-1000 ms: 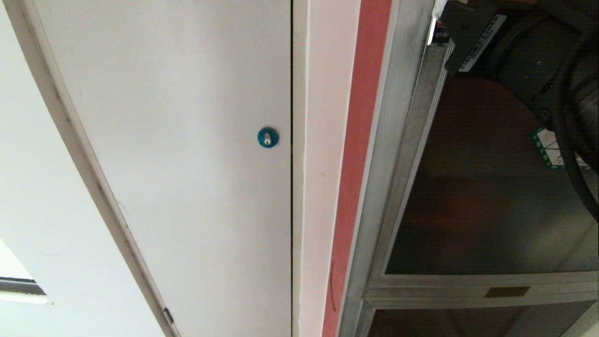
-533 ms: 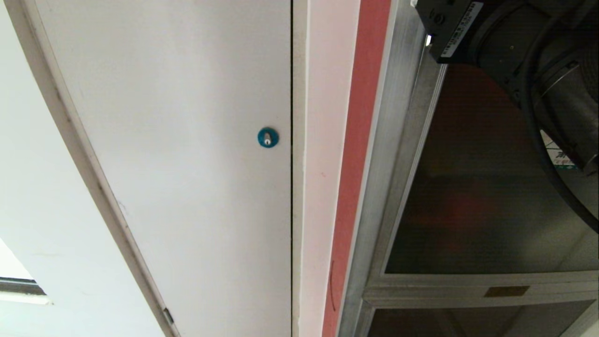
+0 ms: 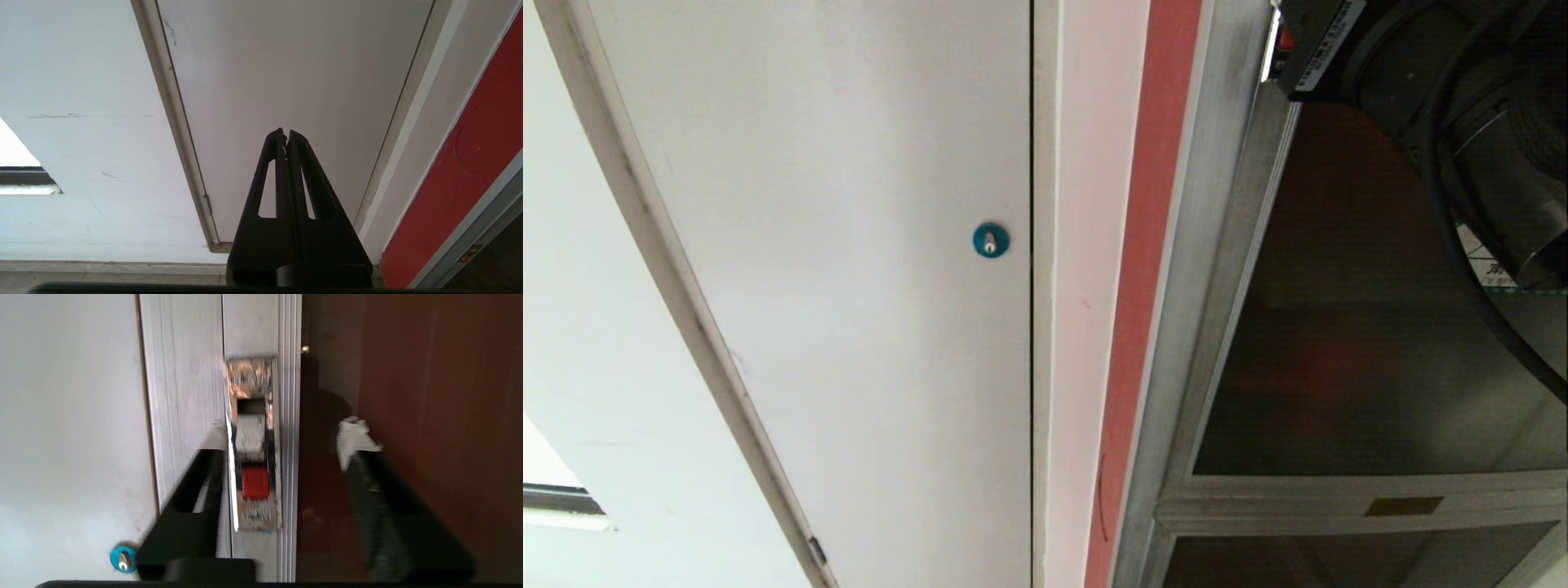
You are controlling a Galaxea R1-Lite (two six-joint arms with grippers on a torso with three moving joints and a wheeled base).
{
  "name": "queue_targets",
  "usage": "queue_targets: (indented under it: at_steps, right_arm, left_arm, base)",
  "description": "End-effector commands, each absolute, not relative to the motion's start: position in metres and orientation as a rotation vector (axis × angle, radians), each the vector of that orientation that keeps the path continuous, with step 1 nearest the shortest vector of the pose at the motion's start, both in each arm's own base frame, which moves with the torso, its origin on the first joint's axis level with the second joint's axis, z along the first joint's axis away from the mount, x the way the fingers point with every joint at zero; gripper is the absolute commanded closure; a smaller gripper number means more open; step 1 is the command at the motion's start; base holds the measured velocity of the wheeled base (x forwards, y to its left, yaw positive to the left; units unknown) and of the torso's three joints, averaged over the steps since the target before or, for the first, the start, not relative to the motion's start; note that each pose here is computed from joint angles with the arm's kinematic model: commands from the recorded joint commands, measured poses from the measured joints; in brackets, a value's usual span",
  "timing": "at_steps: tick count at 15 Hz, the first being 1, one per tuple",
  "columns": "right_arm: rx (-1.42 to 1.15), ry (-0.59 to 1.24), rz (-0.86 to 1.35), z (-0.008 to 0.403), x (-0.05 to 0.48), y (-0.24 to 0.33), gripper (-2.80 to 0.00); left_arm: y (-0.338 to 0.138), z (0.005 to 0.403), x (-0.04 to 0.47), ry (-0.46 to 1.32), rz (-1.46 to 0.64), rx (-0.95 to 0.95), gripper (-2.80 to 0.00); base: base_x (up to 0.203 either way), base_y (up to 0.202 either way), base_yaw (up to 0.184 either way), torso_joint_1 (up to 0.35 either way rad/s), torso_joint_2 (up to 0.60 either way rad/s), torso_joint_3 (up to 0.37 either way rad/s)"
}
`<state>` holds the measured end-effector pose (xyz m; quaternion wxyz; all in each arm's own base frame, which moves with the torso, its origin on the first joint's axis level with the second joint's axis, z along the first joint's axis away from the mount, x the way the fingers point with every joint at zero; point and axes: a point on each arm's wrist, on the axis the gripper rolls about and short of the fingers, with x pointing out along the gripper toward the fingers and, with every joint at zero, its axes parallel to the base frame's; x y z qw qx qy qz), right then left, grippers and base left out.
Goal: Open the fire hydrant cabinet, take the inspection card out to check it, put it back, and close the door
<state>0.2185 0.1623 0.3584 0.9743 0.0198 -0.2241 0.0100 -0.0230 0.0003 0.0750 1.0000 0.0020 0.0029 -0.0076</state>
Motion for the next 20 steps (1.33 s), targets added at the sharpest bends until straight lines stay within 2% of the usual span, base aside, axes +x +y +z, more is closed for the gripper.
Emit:
queue_targets:
  at_steps: [1,10,20]
  right_arm:
    - [0.032,-0.442,0.019,0.355,0.219,0.163,0.0]
    - [0.04,-0.455,0.025,0.361,0.213,0.161,0.0]
    - [0.078,-0.461,0.11,0.371,0.167,0.152,0.0]
  left_arm:
    - [0.0,0.075,-0.023,0.006,-0.015,0.003,0.0]
    - [0.0,0.075,-0.023,0.008,-0.015,0.003,0.0]
    - [0.0,0.075,-0.023,0.006,-0.015,0.003,0.0]
  base:
    - [0.0,0.0,0.0,0.0,0.0,0.0]
    - [0.0,0.0,0.0,0.0,0.0,0.0]
    - [0.0,0.0,0.0,0.0,0.0,0.0]
